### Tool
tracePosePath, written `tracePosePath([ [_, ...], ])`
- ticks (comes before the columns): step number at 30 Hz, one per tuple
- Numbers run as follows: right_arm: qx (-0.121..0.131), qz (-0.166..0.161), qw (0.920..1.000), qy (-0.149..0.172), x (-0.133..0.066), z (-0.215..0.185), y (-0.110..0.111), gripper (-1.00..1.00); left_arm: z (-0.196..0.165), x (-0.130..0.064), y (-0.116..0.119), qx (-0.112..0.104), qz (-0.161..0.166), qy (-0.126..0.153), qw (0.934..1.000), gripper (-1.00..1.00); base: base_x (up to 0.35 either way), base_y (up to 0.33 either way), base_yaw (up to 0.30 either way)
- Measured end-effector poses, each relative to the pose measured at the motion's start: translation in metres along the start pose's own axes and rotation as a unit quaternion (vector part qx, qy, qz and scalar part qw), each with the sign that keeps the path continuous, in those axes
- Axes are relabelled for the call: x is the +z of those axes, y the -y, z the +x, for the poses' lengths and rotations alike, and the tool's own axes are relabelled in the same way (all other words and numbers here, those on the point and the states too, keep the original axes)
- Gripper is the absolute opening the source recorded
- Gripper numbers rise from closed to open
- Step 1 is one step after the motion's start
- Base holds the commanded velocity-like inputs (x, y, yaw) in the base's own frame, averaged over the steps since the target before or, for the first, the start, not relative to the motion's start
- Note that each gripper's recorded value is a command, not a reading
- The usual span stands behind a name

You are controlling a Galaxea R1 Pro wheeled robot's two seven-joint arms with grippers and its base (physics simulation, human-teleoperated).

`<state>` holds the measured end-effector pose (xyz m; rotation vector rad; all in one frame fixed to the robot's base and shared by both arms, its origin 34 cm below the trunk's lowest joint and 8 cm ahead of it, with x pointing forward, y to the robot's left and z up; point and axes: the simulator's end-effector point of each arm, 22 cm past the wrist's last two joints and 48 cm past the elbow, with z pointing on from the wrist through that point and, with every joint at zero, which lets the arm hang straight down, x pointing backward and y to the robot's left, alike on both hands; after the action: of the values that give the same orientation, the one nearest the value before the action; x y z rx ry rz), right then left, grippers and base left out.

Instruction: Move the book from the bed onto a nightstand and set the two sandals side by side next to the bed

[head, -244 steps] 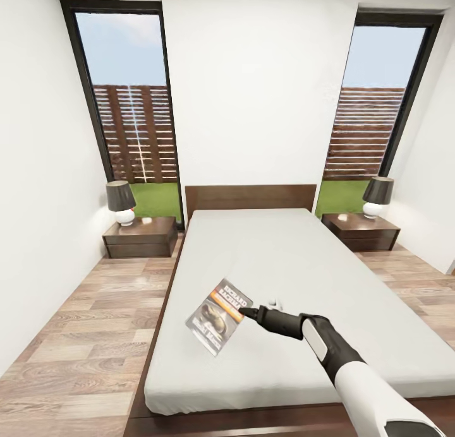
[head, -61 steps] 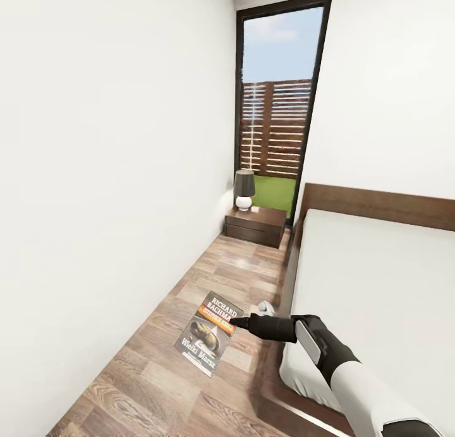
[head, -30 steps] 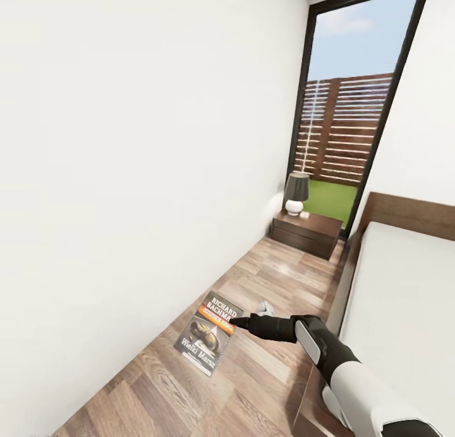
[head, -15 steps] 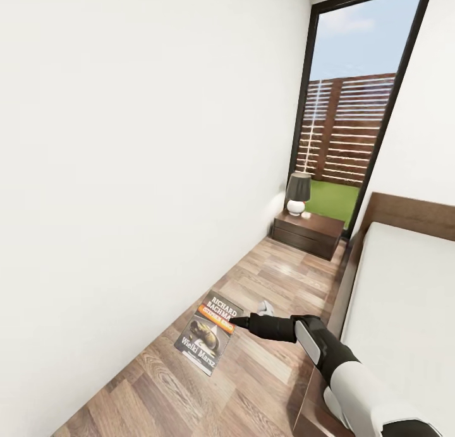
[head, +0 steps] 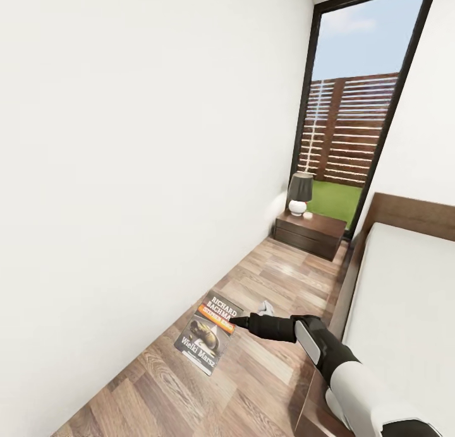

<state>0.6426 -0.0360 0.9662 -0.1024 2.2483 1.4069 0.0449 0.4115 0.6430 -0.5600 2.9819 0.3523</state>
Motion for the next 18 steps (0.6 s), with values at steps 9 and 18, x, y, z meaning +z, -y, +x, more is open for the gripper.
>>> tracePosePath([
  [9,-0.001,0.000,1.0000,0.000,0.0000,0.0000,-0.0005,-1.00,-0.0002,0.0000,-0.0004,-0.001,0.000,0.000,1.0000,1.00,0.010,0.077,0.220],
  [18,-0.005,0.000,1.0000,0.002,-0.0015,-0.0018,-0.0040,-1.00,-0.0025,0.0007,0.0007,-0.002,0.001,0.004,1.0000,1.00,0.084,0.109,0.167],
])
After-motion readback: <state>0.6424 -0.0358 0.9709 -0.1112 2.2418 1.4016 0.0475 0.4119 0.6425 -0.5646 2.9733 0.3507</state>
